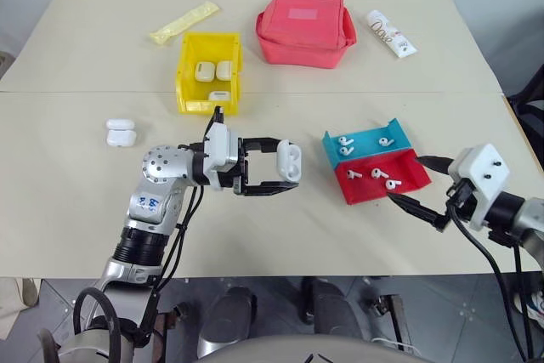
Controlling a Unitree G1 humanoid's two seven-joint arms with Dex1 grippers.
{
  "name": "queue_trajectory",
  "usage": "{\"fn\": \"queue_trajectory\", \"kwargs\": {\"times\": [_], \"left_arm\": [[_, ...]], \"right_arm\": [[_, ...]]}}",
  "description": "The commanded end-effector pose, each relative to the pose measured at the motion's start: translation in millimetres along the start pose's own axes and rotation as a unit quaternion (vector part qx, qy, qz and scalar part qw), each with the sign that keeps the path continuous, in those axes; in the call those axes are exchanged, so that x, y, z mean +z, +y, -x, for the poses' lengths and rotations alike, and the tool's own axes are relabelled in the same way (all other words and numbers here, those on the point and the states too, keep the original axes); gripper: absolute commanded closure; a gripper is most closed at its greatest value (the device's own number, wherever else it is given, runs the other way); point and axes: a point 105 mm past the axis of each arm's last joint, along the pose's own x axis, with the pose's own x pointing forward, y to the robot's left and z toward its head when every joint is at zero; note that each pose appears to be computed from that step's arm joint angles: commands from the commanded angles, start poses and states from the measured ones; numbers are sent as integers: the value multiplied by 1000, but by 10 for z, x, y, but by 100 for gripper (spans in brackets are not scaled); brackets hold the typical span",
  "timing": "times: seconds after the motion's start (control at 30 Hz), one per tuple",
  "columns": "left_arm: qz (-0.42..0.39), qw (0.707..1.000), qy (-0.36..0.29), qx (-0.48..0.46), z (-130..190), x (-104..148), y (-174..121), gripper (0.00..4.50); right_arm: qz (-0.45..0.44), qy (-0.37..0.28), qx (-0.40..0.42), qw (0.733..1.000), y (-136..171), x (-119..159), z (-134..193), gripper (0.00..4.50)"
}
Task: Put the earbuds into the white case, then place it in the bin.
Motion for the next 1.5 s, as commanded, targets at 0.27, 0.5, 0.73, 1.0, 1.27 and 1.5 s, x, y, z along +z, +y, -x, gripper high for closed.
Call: {"fn": "queue_trajectory", "kwargs": {"times": [0.27, 0.5, 0.73, 1.0, 1.27, 1.5], "left_arm": [[28, 1000, -2, 7, -14, -40, -89, 171], [34, 999, -9, 27, -29, -5, -185, 171], [38, 998, -12, 41, -44, 16, -265, 171], [38, 998, -18, 45, -74, 31, -334, 171], [37, 998, -19, 43, -82, 48, -382, 171], [36, 998, -19, 47, -80, 59, -424, 171]], "right_arm": [[53, 62, 14, 997, 12, 54, 371, 0], [45, 130, 71, 988, 42, 35, 313, 159], [20, 131, 106, 986, 27, 211, 175, 214], [10, 165, 137, 977, 8, 282, -148, 242], [28, 224, 120, 967, -256, 230, -527, 242], [49, 240, 142, 959, -310, 242, -719, 242]]}}
